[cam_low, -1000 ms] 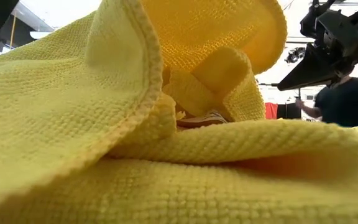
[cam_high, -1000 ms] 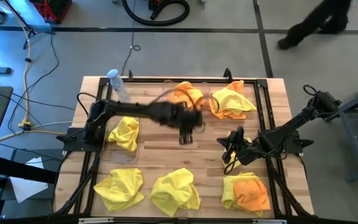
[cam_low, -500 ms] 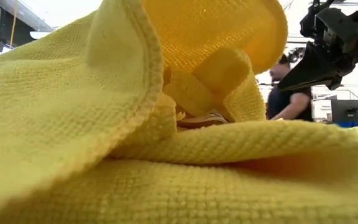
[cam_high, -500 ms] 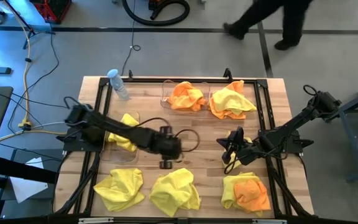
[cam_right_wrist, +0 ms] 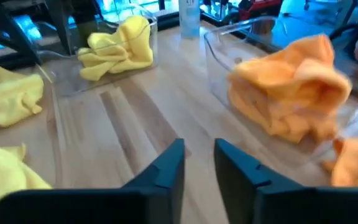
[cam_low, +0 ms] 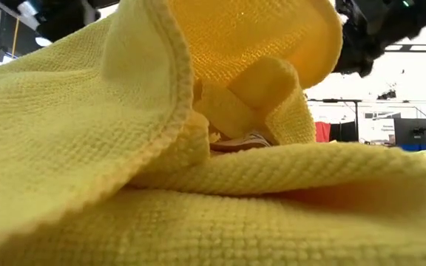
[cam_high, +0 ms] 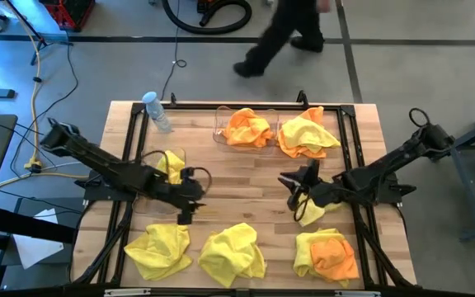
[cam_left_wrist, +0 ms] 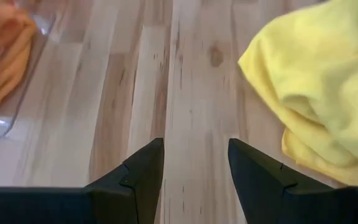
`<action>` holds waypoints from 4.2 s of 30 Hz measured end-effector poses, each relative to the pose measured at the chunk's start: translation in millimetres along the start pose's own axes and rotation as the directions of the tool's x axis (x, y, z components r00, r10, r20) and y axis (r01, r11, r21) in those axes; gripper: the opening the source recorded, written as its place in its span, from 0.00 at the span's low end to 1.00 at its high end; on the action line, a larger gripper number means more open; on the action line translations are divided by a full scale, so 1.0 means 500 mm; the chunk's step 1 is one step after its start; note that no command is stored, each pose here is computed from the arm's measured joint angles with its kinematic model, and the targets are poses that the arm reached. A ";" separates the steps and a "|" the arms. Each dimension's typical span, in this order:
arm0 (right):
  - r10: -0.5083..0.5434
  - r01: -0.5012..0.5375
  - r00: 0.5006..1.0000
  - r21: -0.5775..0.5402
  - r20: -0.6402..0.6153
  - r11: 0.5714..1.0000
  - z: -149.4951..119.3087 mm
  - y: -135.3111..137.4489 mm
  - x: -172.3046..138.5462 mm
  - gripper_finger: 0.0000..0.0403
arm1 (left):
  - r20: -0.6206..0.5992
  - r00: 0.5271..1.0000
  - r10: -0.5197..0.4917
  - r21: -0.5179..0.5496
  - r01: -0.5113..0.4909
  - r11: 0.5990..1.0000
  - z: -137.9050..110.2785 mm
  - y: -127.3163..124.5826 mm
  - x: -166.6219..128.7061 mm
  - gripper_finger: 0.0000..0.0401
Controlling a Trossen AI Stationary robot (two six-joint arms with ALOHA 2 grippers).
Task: Sort microfiber towel by color & place in baskets
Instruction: Put the yellow microfiber towel into the bottom transparent bin
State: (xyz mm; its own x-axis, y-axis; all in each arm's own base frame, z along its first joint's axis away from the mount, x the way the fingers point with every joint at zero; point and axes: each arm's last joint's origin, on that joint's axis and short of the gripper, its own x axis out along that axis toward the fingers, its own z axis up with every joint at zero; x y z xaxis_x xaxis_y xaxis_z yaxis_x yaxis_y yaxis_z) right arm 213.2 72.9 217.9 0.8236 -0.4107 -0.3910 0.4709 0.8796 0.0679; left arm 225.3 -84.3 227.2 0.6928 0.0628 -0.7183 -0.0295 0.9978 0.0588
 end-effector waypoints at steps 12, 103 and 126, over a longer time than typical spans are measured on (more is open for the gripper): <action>-0.163 0.290 0.786 0.123 -0.596 0.949 0.060 -0.075 -0.002 0.55 | 0.199 0.979 -0.037 -0.010 0.040 0.999 -0.065 0.036 -0.022 0.42; 0.016 -0.046 0.973 -0.123 -0.232 0.991 0.130 0.119 0.153 0.31 | 0.269 0.943 0.194 -0.255 -0.125 0.959 0.050 0.071 -0.049 0.00; -0.043 0.115 0.947 0.209 -0.319 0.971 -0.071 0.041 0.166 0.32 | -0.468 0.883 0.045 -0.411 -0.262 0.873 -0.126 0.029 -0.115 0.00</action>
State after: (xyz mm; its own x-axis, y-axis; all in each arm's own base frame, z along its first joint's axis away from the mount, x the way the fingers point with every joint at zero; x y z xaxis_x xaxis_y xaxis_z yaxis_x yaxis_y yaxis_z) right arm 280.0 65.5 154.3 0.6585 -0.3499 -0.6663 0.6178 0.7569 0.2131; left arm 139.6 -72.4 225.7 0.2733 0.1095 -0.9557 -0.5039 0.8626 -0.0453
